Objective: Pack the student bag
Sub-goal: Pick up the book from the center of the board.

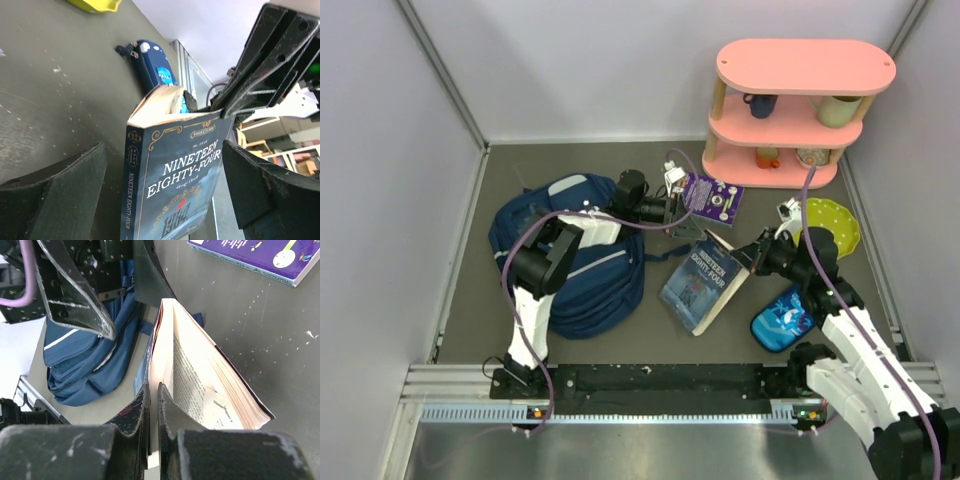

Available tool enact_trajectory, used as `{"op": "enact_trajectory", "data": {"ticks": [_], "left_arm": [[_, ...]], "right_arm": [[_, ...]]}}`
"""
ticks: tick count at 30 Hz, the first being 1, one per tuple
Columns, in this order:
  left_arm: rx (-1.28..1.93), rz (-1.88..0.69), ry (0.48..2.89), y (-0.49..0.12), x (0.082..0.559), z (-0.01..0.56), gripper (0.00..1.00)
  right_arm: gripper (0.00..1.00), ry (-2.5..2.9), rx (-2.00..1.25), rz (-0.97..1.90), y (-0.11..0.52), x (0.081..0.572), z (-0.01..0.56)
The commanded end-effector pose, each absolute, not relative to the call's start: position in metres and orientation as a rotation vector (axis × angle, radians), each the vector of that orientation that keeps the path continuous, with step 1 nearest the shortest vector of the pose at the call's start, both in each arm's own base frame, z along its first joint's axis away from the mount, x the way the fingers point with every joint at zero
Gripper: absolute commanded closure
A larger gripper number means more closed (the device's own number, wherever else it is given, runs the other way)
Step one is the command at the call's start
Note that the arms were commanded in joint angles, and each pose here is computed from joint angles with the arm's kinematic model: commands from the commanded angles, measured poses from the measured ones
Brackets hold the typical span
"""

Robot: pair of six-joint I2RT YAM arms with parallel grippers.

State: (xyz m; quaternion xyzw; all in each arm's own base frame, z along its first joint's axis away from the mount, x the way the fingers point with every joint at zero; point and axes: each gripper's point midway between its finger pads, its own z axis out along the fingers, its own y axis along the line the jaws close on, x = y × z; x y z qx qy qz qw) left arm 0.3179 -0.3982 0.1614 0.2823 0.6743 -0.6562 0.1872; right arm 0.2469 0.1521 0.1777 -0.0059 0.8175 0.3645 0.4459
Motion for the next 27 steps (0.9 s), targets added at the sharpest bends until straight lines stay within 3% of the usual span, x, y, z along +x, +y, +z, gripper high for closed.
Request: {"op": "enact_trajectory", "data": {"ticks": [1, 10, 11, 14, 15, 18, 21, 22, 24, 25, 27], "left_arm": [[0.928, -1.986, 1.762, -0.396, 0.292, 0.167, 0.02], [0.975, -2.075, 1.737, -0.411, 0.264, 0.158, 0.03], [0.966, -2.091, 1.746, -0.413, 0.263, 0.159, 0.09], [0.955, -2.123, 1.734, -0.414, 0.258, 0.161, 0.48], [0.947, -2.132, 1.737, -0.414, 0.258, 0.161, 0.77], [0.925, -2.148, 1.731, -0.412, 0.257, 0.163, 1.0], [0.887, -2.142, 1.73, -0.408, 0.257, 0.17, 1.0], [0.875, -2.135, 1.72, -0.405, 0.255, 0.178, 1.0], [0.825, -2.105, 1.719, -0.399, 0.26, 0.186, 1.0], [0.816, -2.083, 1.709, -0.394, 0.258, 0.198, 1.0], [0.77, -2.006, 1.768, -0.387, 0.267, 0.196, 1.0]], "right_arm": [[1.0, 1.871, -0.121, 0.948, 0.164, 0.255, 0.222], [1.0, 1.868, -0.117, 0.956, 0.164, 0.256, 0.222], [1.0, 1.867, -0.12, 0.959, 0.165, 0.256, 0.222], [1.0, 1.871, -0.112, 0.951, 0.164, 0.257, 0.221], [1.0, 1.873, -0.105, 0.946, 0.163, 0.258, 0.22], [1.0, 1.881, -0.089, 0.93, 0.161, 0.259, 0.218], [0.99, 1.92, -0.005, 0.859, 0.149, 0.265, 0.209], [0.78, 1.929, 0.032, 0.822, 0.143, 0.268, 0.21], [0.52, 1.955, 0.106, 0.719, 0.126, 0.27, 0.205], [0.27, 1.953, 0.143, 0.684, 0.12, 0.271, 0.207], [0.18, 1.935, 0.194, 0.609, 0.105, 0.269, 0.211]]}}
